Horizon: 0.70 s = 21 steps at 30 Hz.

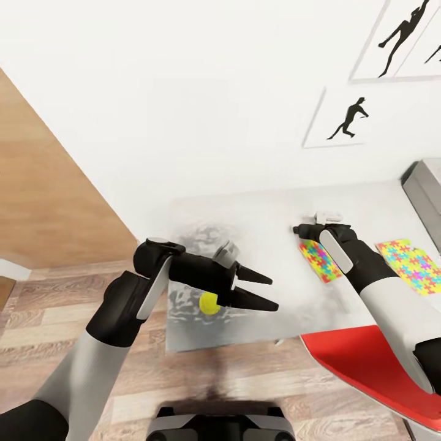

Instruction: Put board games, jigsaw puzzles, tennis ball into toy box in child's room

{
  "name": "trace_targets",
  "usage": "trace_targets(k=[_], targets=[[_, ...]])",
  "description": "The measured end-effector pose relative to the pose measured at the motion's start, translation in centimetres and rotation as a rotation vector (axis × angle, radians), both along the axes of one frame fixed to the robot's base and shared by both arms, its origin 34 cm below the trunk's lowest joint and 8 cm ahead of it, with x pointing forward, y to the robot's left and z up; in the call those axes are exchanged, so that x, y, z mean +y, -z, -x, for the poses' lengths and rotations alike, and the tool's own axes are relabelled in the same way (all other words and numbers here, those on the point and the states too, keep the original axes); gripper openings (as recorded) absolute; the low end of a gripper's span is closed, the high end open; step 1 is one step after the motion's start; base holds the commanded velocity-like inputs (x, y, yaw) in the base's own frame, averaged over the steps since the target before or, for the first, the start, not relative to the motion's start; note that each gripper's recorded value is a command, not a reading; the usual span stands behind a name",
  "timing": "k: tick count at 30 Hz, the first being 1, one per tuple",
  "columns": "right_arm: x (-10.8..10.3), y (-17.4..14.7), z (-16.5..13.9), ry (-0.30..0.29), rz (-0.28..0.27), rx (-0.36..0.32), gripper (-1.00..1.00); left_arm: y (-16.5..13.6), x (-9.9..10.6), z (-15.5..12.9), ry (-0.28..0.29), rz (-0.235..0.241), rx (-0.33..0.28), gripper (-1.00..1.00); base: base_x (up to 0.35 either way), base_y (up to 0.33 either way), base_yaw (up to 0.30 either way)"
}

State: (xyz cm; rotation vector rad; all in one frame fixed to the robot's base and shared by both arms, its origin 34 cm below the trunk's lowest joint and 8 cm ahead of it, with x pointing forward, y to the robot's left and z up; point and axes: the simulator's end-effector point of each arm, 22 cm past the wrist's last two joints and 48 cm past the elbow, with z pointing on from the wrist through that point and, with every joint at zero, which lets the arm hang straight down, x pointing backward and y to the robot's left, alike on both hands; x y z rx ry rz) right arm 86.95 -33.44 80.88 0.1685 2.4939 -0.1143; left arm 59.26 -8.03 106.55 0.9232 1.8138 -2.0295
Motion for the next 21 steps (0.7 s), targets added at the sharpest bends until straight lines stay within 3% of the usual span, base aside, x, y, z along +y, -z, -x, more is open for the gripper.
trace_targets(k=[8,21], targets=[[0.01,-0.01,0.02,0.000,-0.001,0.000,1.00,0.05,0.02,-0.02,-0.001,-0.002,0.001,1.00,-0.156,0.026,0.000],[0.18,-0.60,-0.16,-0.001,-0.003,-0.009,1.00,-0.31,0.23,-0.33,-0.013,0.000,-0.006,1.00,-0.055,0.004,0.000]])
